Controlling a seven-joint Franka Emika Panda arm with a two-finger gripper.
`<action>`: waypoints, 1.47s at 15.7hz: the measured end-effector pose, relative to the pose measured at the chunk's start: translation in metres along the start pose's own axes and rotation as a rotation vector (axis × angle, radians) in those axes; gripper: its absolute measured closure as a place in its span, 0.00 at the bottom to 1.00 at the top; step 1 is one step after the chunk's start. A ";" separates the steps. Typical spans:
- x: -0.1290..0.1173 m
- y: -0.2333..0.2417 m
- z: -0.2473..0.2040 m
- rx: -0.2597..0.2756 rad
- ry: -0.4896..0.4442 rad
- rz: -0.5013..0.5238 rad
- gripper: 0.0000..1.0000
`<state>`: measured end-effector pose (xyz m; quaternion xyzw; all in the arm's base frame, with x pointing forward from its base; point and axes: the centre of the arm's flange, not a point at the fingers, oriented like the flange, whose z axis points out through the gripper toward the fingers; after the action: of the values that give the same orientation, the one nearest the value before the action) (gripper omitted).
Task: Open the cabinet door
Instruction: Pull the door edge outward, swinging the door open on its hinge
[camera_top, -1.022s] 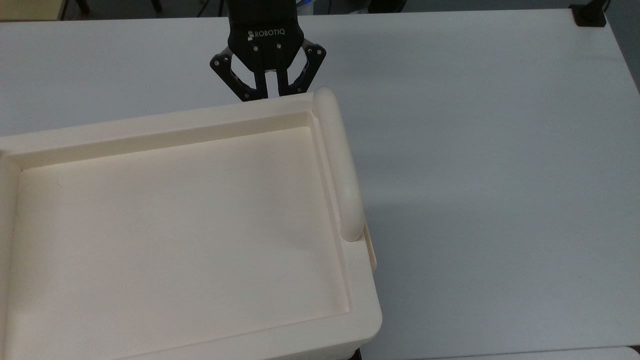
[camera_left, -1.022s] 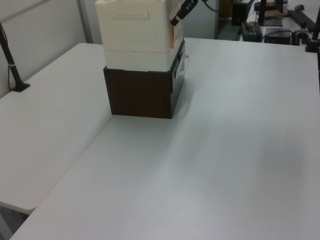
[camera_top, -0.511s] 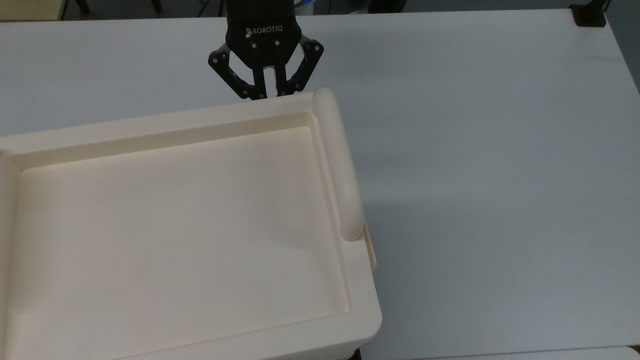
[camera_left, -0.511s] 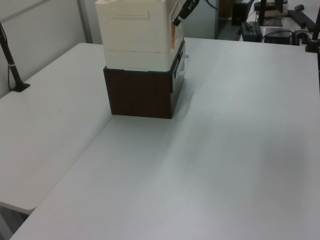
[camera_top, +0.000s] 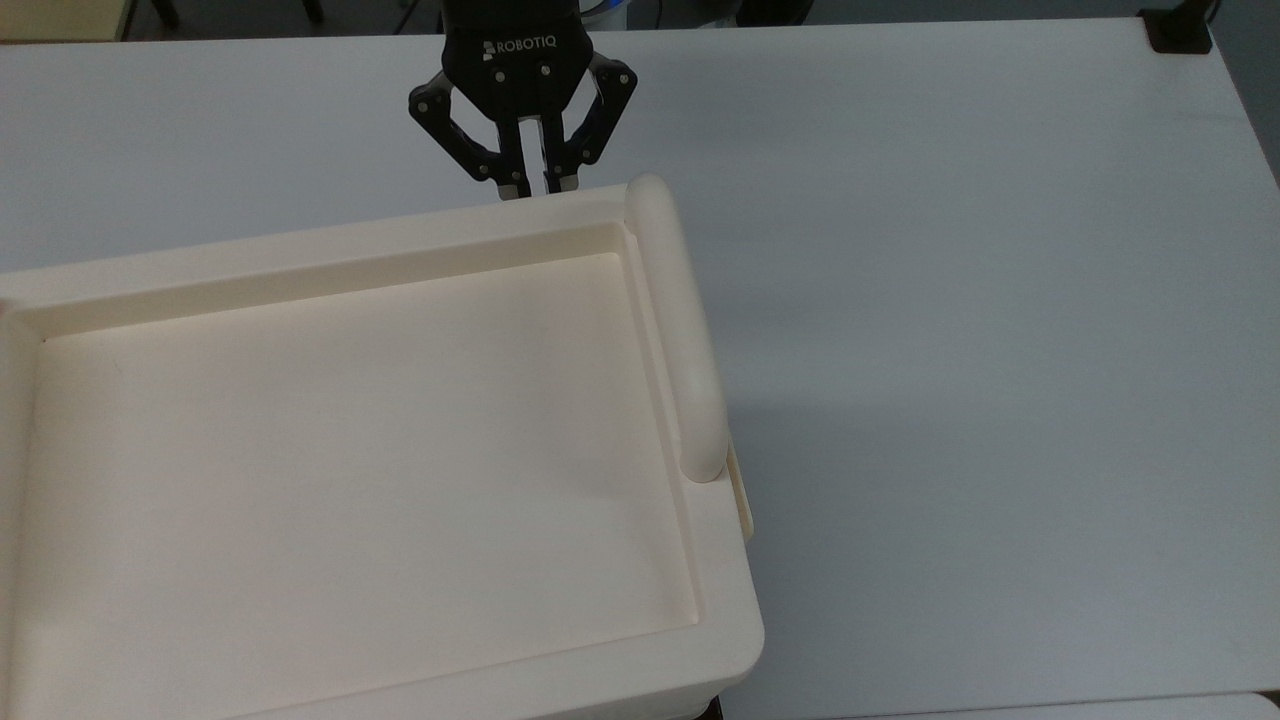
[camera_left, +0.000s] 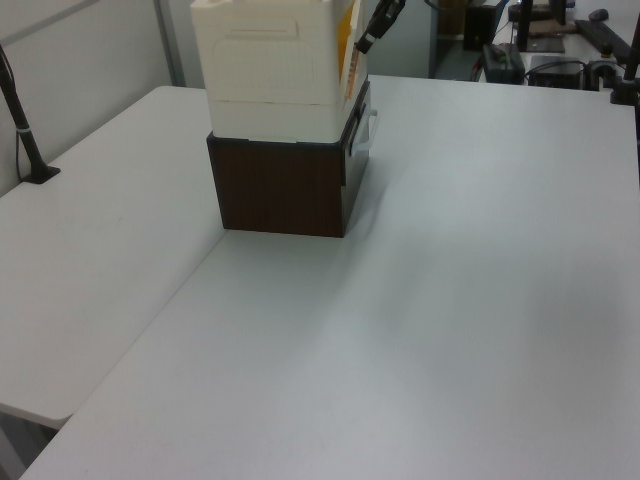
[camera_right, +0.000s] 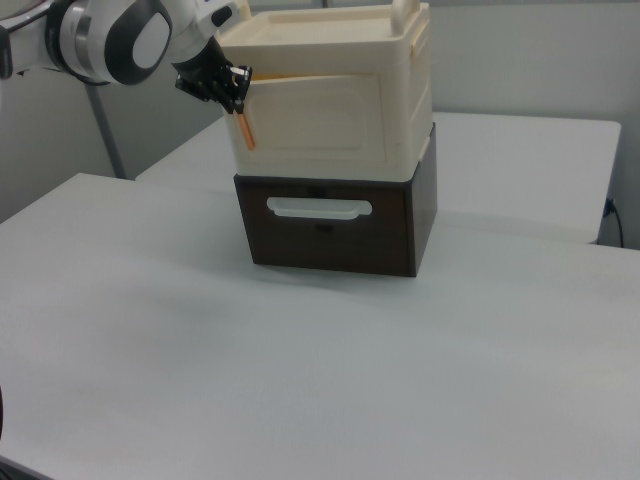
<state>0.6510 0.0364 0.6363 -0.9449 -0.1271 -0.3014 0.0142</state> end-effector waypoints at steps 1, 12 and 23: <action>-0.002 0.001 -0.002 0.003 -0.014 -0.007 0.87; -0.023 0.030 -0.029 0.013 -0.127 -0.025 0.87; -0.087 0.130 -0.053 -0.010 -0.296 0.084 0.20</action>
<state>0.5846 -0.1150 0.6361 -0.9835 -0.0866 -0.1587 0.0033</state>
